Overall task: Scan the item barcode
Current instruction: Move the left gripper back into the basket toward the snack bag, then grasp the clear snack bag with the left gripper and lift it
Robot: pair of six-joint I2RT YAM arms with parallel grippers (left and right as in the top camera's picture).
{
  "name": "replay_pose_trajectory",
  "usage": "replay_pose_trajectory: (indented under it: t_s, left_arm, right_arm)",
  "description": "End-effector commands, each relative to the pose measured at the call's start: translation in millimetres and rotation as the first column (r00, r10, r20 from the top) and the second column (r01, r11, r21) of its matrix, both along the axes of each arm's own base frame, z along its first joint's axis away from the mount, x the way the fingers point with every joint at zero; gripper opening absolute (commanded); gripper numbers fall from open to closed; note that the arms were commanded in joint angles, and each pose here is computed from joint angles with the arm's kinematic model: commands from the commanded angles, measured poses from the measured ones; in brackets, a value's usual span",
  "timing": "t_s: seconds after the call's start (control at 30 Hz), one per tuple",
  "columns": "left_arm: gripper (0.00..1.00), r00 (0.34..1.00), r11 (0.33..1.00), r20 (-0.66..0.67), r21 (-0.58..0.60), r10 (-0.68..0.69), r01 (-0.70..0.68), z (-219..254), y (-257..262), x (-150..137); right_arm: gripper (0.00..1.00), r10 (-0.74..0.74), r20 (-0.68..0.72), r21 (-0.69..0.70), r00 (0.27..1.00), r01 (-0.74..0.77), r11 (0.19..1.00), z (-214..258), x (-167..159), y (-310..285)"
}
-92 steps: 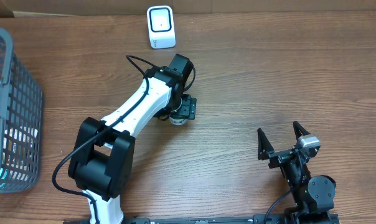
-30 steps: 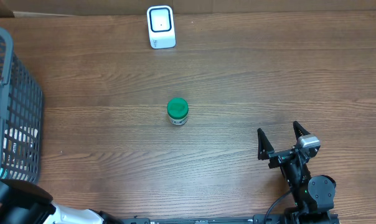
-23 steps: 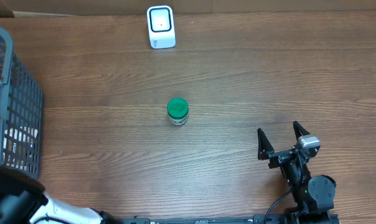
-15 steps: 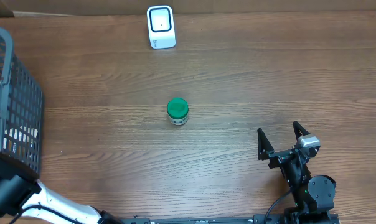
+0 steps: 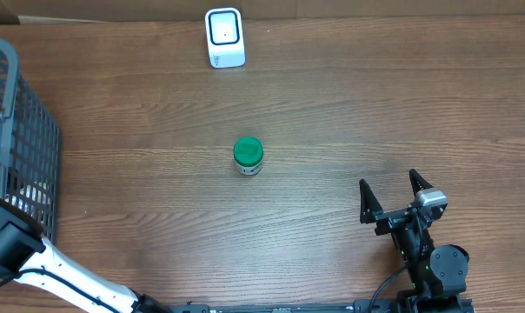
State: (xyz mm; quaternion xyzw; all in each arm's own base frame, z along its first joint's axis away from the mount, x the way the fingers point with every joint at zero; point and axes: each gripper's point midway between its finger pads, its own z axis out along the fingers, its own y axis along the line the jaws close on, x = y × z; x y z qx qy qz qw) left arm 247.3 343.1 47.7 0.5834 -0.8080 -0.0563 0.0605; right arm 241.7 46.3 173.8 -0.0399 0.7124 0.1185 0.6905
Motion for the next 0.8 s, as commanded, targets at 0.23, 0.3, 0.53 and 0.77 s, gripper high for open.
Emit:
replay_pose_trajectory:
  t_s: [0.23,0.3,0.53,0.77]
  left_arm:
    - [0.35,0.999,1.000,-0.046,-0.017,-0.007,0.006,-14.1,-4.5,-1.4]
    - [0.33,0.999,1.000,-0.049,-0.021,-0.006,0.005,-12.9,-5.1,-2.2]
    - [0.19,0.999,1.000,-0.035,-0.010,-0.003,0.002,13.9,-1.3,2.1]
    - [0.19,0.999,0.996,0.054,0.090,-0.002,-0.003,92.3,12.2,14.7]
  right_arm:
    - [1.00,0.001,0.003,0.003,1.000,-0.001,1.000,-1.8,0.0,-0.1]
    - [1.00,0.001,0.003,0.003,1.000,-0.001,1.000,-1.8,0.0,-0.1]
    - [1.00,0.001,0.003,0.003,1.000,-0.001,1.000,-1.8,0.0,-0.1]
    - [1.00,0.001,0.003,0.004,1.000,-0.001,1.000,-1.8,0.0,-0.1]
